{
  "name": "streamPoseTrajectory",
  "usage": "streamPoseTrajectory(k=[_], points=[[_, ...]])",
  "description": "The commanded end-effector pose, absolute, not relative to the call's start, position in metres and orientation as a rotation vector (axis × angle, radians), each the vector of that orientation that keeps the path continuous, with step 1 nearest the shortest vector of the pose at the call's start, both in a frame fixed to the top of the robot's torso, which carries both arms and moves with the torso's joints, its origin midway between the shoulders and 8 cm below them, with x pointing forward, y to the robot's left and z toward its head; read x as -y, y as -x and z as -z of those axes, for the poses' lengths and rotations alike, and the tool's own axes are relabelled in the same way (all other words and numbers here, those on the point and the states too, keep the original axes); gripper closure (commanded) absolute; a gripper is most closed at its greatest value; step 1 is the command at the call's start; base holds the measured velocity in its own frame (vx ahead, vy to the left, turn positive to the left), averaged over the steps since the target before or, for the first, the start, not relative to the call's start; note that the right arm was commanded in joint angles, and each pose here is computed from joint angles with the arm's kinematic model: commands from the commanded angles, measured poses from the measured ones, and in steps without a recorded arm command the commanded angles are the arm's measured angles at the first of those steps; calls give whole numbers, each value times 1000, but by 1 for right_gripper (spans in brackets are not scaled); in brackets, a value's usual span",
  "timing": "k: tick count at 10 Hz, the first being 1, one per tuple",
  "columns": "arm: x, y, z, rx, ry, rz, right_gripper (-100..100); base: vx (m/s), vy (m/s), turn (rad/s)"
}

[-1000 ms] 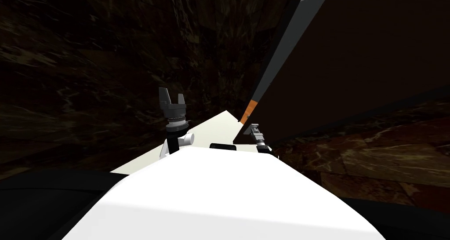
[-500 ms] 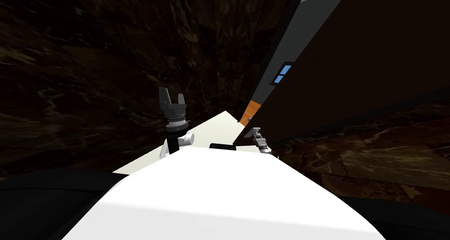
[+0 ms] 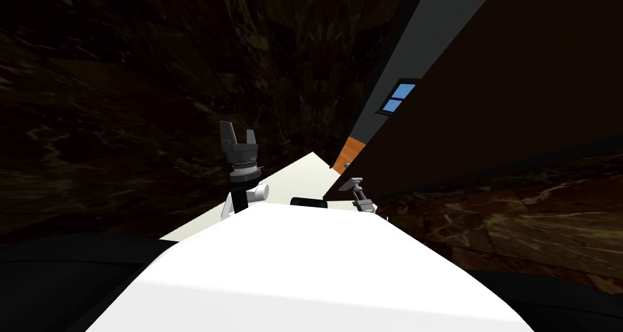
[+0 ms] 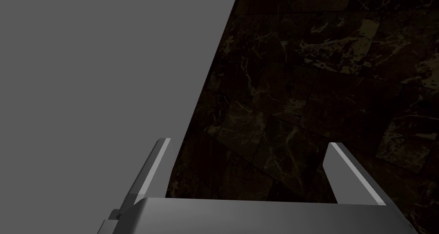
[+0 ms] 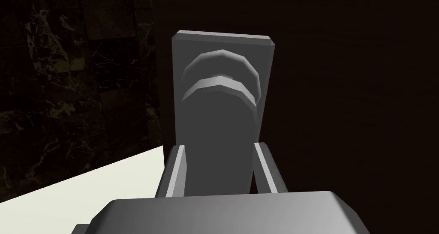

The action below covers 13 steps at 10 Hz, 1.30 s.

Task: Pull the door open

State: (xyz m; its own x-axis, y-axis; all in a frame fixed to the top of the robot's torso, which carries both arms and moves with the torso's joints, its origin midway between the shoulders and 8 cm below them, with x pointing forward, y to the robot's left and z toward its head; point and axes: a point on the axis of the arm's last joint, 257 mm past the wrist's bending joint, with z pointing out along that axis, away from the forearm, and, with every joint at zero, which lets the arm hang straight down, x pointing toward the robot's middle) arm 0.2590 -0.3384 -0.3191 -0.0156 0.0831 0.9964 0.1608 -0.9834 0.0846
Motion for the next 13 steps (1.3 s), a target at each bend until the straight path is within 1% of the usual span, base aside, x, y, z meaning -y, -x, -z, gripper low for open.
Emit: streamPoseTrajectory(k=[1,2,6,8,9,13], points=[[339,-247,316,269,2142,2191,100,40,-36,-89],[355,-244,314,227,2162,2182,-100,-52,48,47],[388,-230,302,135,2174,2178,-100,-119,112,39],[400,-225,298,102,2177,2178,-100,-129,51,7],[395,-226,298,116,2177,2178,-100,-47,10,-1],[410,-239,297,80,2190,2203,-100,176,20,83]])
